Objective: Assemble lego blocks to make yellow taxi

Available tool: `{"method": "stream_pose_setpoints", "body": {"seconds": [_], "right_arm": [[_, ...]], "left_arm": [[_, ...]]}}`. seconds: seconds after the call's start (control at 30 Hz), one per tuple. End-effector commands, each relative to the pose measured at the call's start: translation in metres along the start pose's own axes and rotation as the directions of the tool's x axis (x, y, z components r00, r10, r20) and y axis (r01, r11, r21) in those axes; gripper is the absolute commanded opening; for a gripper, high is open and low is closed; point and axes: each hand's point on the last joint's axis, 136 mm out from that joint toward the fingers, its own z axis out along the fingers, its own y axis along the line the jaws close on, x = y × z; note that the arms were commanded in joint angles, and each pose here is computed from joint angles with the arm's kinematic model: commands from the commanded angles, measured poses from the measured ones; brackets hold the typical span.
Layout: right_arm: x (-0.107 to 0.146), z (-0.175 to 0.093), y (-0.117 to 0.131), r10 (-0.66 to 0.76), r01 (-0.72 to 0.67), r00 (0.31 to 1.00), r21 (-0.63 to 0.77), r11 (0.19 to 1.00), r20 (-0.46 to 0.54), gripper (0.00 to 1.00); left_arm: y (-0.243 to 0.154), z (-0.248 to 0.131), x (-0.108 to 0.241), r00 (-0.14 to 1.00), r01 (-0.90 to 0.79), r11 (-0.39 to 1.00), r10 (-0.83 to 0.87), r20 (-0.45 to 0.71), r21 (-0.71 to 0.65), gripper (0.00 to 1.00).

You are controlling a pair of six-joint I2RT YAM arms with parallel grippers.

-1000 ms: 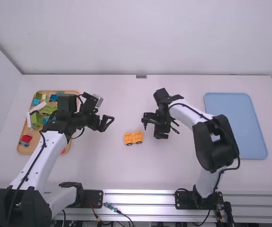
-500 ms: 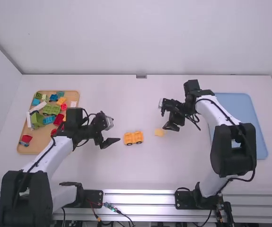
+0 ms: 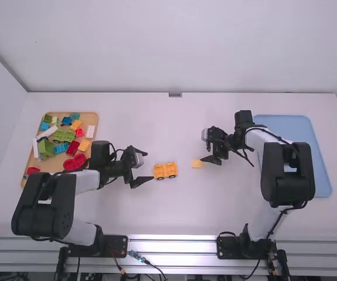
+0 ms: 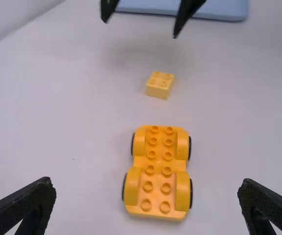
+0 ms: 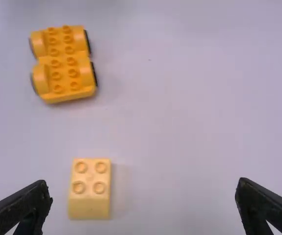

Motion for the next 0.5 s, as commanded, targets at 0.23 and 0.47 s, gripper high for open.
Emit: {"method": "stream_pose_setpoints", "body": {"seconds": [0.23,0.47], "right_arm": [[0.005,0.037,0.019,0.109,-0.108,0.994,0.002,0.994,-0.032,0.99],[0.014,0.056,0.027,-0.003,0.006,0.997,0.035,0.999,-0.083,0.99]], "left_arm": [[-0.018,0.028,0.005,0.996,-0.075,0.982,0.083,-0.04,0.171,0.99],[-0.015,0.04,0.007,0.998,-0.024,0.989,0.034,-0.061,0.148,0.99]]}}
